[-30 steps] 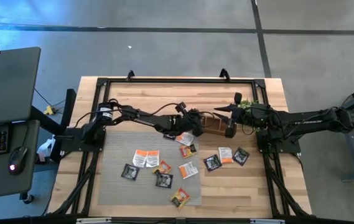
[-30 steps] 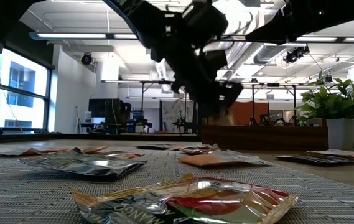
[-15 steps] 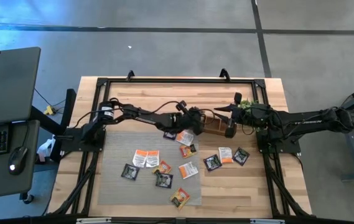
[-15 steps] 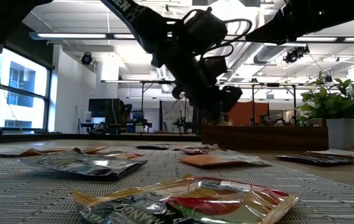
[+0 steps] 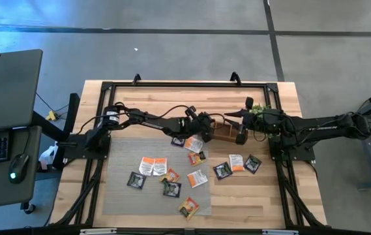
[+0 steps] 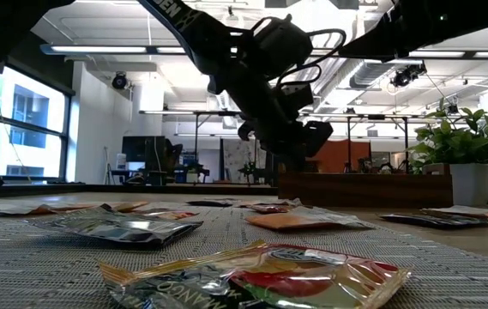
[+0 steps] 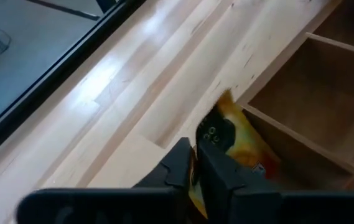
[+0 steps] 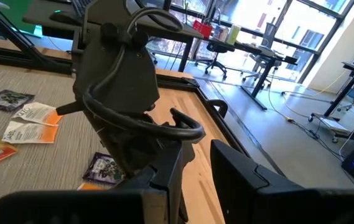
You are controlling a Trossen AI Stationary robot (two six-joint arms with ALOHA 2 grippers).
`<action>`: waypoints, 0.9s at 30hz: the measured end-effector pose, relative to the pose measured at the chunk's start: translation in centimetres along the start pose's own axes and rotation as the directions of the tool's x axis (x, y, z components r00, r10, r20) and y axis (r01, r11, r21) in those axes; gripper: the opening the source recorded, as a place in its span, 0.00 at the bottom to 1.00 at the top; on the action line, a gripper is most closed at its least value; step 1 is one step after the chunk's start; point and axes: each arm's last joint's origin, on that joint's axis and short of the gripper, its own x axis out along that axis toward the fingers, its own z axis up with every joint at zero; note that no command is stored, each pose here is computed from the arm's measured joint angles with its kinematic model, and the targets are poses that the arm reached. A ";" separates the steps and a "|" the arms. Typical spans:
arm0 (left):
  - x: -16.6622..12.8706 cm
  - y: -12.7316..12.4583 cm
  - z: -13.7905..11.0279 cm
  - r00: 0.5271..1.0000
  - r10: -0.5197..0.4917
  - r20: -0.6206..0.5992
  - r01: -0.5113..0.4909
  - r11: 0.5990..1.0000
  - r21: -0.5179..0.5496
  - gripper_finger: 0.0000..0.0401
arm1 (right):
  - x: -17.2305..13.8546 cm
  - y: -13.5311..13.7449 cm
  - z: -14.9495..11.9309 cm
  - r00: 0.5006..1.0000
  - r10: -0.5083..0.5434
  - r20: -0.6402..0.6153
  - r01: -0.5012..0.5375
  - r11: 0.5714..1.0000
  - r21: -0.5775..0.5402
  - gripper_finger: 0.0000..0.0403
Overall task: Pick & Place Tea
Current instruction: Put the yellow tea bag in the left section of the wooden organizer, then put the dark purple tea bag in the middle section of the wooden organizer
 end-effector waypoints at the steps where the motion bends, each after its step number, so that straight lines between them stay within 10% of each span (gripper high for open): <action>1: 0.0 0.0 0.0 1.000 0.000 0.000 0.000 1.000 0.000 0.11 | 0.0 0.0 0.0 1.000 0.000 0.000 0.000 1.000 0.000 0.20; 11: -0.9 -0.1 0.9 0.998 0.005 -0.057 -0.003 0.999 0.045 0.35 | 0.0 0.0 0.0 1.000 0.000 0.000 0.000 1.000 0.000 0.20; 27: -13.2 1.2 7.7 0.896 0.220 -0.386 -0.117 0.955 0.273 0.37 | 0.0 0.0 -0.2 1.000 0.005 -0.022 -0.005 1.000 -0.007 0.20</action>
